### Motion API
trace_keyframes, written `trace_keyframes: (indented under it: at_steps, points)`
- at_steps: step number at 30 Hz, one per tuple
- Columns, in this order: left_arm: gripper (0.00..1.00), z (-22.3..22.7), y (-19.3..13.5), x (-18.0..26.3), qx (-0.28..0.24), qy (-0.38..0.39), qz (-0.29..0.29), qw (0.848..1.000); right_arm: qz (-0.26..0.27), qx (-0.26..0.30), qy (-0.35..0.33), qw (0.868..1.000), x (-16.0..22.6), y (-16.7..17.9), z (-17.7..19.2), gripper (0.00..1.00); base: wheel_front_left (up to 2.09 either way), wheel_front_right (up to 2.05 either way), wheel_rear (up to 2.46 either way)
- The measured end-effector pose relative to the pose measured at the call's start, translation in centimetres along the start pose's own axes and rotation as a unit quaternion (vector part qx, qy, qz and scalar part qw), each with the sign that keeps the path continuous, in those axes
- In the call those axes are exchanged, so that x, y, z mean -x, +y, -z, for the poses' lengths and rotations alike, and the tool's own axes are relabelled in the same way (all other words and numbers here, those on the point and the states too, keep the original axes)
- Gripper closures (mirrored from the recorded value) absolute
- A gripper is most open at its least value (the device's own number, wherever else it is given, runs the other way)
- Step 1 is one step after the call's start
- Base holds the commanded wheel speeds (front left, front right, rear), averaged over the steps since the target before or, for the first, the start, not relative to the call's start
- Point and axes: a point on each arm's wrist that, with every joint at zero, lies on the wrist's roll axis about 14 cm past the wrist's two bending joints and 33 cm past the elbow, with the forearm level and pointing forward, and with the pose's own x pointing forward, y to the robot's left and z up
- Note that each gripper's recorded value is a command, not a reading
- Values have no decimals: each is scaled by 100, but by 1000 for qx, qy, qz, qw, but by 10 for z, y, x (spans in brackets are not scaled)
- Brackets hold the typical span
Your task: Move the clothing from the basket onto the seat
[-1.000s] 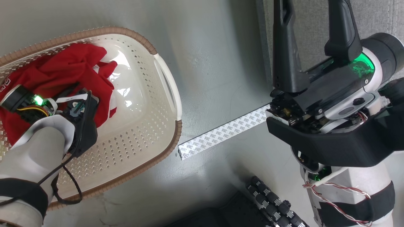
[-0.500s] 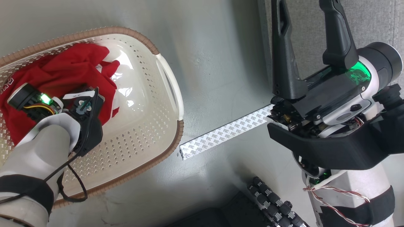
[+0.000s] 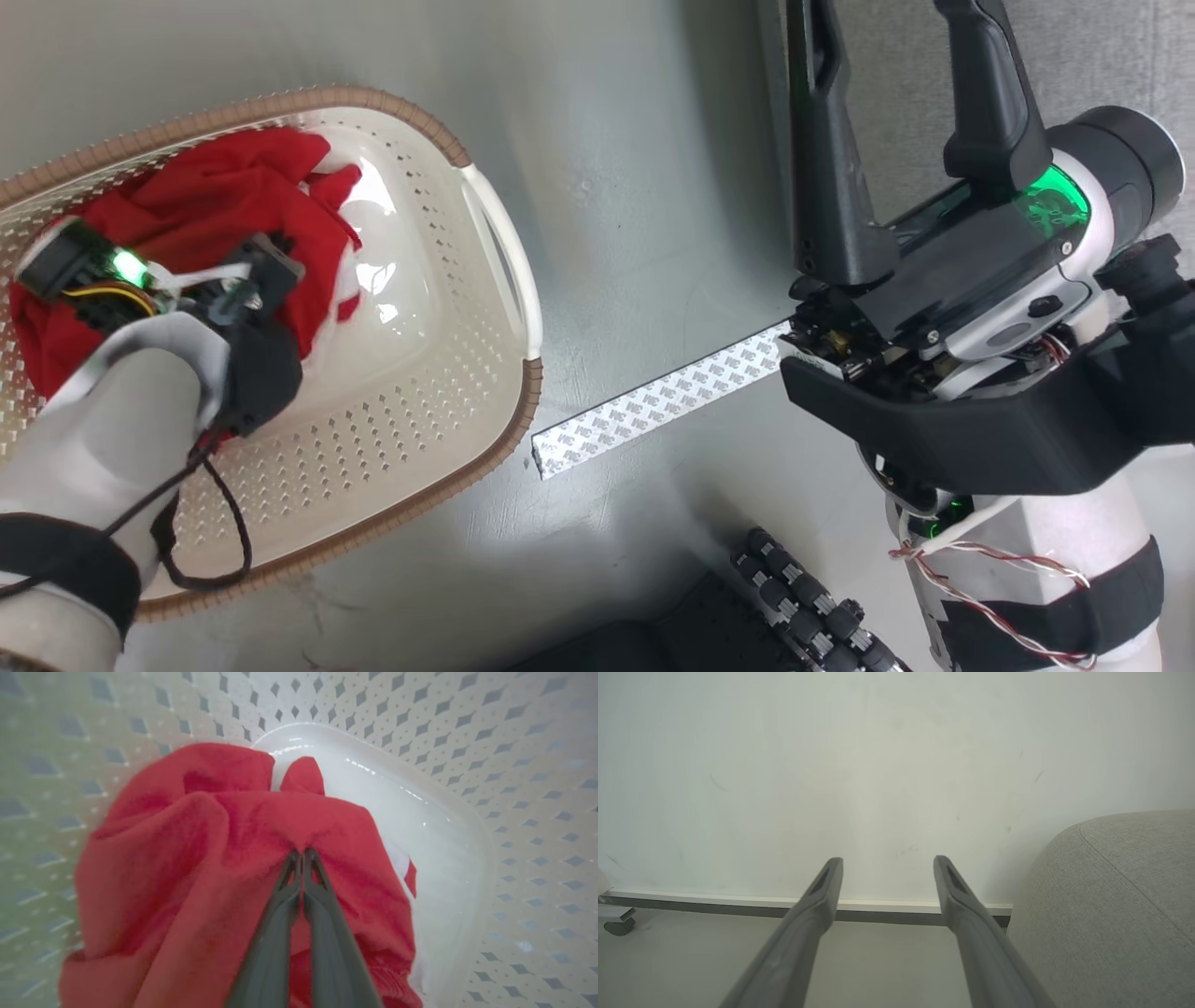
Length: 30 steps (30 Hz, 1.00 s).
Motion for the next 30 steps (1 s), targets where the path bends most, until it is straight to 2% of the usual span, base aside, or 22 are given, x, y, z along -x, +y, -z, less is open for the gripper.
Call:
trace_keyframes:
  at_steps: [5, 11, 15, 20, 26, 30]
  points:
    - [100, -13, 18, 9, 49, -30, -46, 997, -3, -1, -11, 1000, -4, 2, -12, 0, 0, 0, 0]
    - [100, -37, 15, 31, 93, -74, -70, 990, 4, 5, -7, 1000, 1, -1, -23, 0, 0, 0, 0]
    - [100, -52, 19, 58, 123, -98, -100, 982, 8, 4, -11, 1000, 8, 1, -38, 0, 0, 0, 0]
    - [100, -82, 23, 101, 134, -136, -133, 972, 6, 7, -19, 1000, 19, 7, -61, 0, 0, 0, 0]
    - [100, -122, 32, 158, 149, -188, -183, 953, -4, 6, -29, 1000, 35, 21, -89, 0, 0, 0, 0]
    - [100, -164, 45, 212, 150, -249, -233, 928, -17, 2, -39, 999, 48, 37, -110, 0, 0, 0, 0]
